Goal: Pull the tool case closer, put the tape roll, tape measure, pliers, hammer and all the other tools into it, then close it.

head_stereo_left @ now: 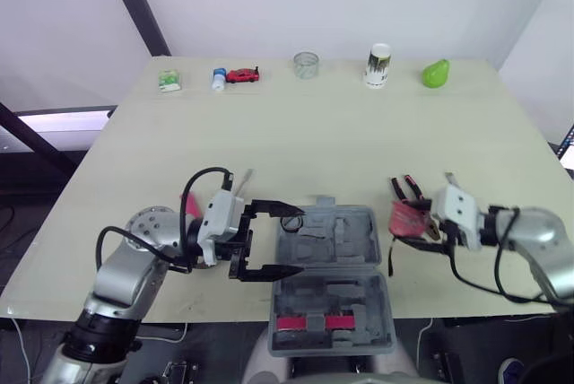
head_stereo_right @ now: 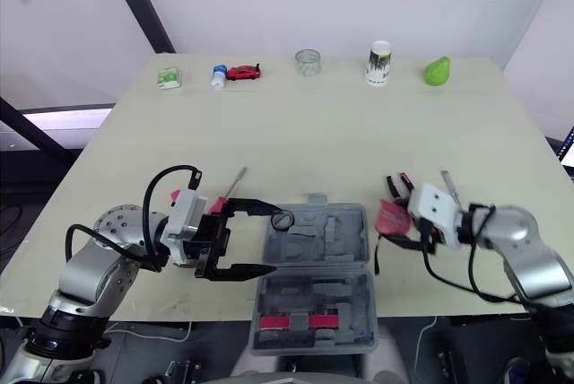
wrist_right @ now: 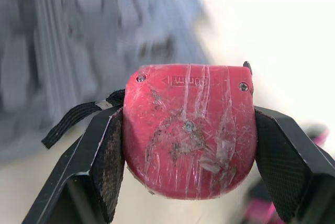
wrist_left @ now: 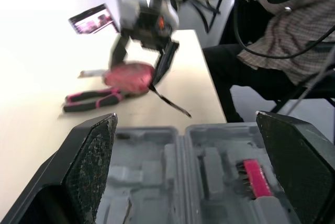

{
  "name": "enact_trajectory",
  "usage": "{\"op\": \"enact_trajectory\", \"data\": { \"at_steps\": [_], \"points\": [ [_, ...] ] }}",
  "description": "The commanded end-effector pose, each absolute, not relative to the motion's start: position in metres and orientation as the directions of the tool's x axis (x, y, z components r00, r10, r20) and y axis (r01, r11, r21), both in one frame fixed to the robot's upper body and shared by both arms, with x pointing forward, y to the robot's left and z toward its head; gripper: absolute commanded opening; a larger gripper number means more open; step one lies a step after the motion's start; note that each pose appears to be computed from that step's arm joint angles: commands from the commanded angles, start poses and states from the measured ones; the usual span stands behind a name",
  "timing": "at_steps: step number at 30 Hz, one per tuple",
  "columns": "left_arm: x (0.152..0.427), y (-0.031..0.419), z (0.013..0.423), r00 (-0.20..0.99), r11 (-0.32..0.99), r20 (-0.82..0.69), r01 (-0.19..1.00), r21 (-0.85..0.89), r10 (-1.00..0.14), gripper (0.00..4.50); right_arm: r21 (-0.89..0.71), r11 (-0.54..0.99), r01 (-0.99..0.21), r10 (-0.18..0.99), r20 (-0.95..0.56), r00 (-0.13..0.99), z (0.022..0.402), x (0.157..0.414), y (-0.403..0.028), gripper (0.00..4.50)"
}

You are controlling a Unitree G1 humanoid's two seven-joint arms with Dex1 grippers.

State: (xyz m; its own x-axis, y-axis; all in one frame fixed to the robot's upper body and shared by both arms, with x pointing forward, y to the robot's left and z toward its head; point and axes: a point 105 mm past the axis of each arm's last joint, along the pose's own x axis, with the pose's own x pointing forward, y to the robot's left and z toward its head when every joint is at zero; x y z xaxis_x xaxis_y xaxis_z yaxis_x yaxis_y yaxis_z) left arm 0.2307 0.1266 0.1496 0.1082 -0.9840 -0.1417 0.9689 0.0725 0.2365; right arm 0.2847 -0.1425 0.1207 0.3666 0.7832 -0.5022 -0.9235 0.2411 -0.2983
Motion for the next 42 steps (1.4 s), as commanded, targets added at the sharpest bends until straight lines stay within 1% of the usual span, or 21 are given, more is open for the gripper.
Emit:
{"op": "enact_trajectory", "data": {
  "at_steps": [1, 3, 5, 7, 8, 12, 19, 22, 25, 30, 42],
  "points": [
    [0.23, 0.132, 0.16, 0.161, 0.114, -0.146, 0.951, 0.286, -0.976, 4.5, -0.276, 0.169, -0.946, 0.771, -0.561, 0.301, 0.124, 0.281, -0.128, 2.95],
    [0.23, 0.137, 0.157, 0.19, 0.136, -0.165, 0.947, 0.29, -0.968, 4.5, -0.28, 0.14, -0.95, 0.754, -0.591, 0.285, 0.125, 0.285, -0.118, 2.95],
    [0.23, 0.141, 0.157, 0.209, 0.157, -0.163, 0.945, 0.286, -0.964, 4.5, -0.339, 0.124, -0.933, 0.712, -0.624, 0.321, 0.126, 0.294, -0.111, 2.95],
    [0.23, 0.146, 0.158, 0.229, 0.179, -0.157, 0.943, 0.281, -0.961, 4.5, -0.408, 0.067, -0.911, 0.644, -0.679, 0.351, 0.124, 0.303, -0.106, 2.95],
    [0.229, 0.149, 0.158, 0.233, 0.182, -0.16, 0.942, 0.28, -0.959, 4.5, -0.414, 0.039, -0.909, 0.605, -0.714, 0.351, 0.121, 0.305, -0.104, 2.95],
    [0.227, 0.165, 0.158, 0.239, 0.179, -0.201, 0.945, 0.275, -0.95, 4.5, -0.363, -0.002, -0.932, 0.503, -0.806, 0.313, 0.118, 0.309, -0.089, 2.95],
    [0.225, 0.175, 0.155, 0.229, 0.168, -0.23, 0.951, 0.258, -0.946, 4.5, -0.369, -0.021, -0.929, 0.383, -0.861, 0.333, 0.109, 0.313, -0.089, 2.95],
    [0.225, 0.174, 0.155, 0.223, 0.163, -0.226, 0.953, 0.256, -0.948, 4.5, -0.353, -0.027, -0.935, 0.362, -0.876, 0.32, 0.103, 0.309, -0.089, 2.95],
    [0.226, 0.174, 0.156, 0.222, 0.162, -0.223, 0.952, 0.258, -0.949, 4.5, -0.373, -0.052, -0.926, 0.346, -0.877, 0.334, 0.096, 0.31, -0.086, 2.95],
    [0.228, 0.173, 0.156, 0.214, 0.153, -0.224, 0.953, 0.261, -0.951, 4.5, -0.373, -0.108, -0.922, 0.361, -0.879, 0.313, 0.088, 0.308, -0.074, 2.95],
    [0.229, 0.169, 0.156, 0.206, 0.146, -0.217, 0.954, 0.261, -0.954, 4.5, -0.385, -0.141, -0.912, 0.386, -0.87, 0.308, 0.08, 0.316, -0.06, 2.95]
  ]
}}
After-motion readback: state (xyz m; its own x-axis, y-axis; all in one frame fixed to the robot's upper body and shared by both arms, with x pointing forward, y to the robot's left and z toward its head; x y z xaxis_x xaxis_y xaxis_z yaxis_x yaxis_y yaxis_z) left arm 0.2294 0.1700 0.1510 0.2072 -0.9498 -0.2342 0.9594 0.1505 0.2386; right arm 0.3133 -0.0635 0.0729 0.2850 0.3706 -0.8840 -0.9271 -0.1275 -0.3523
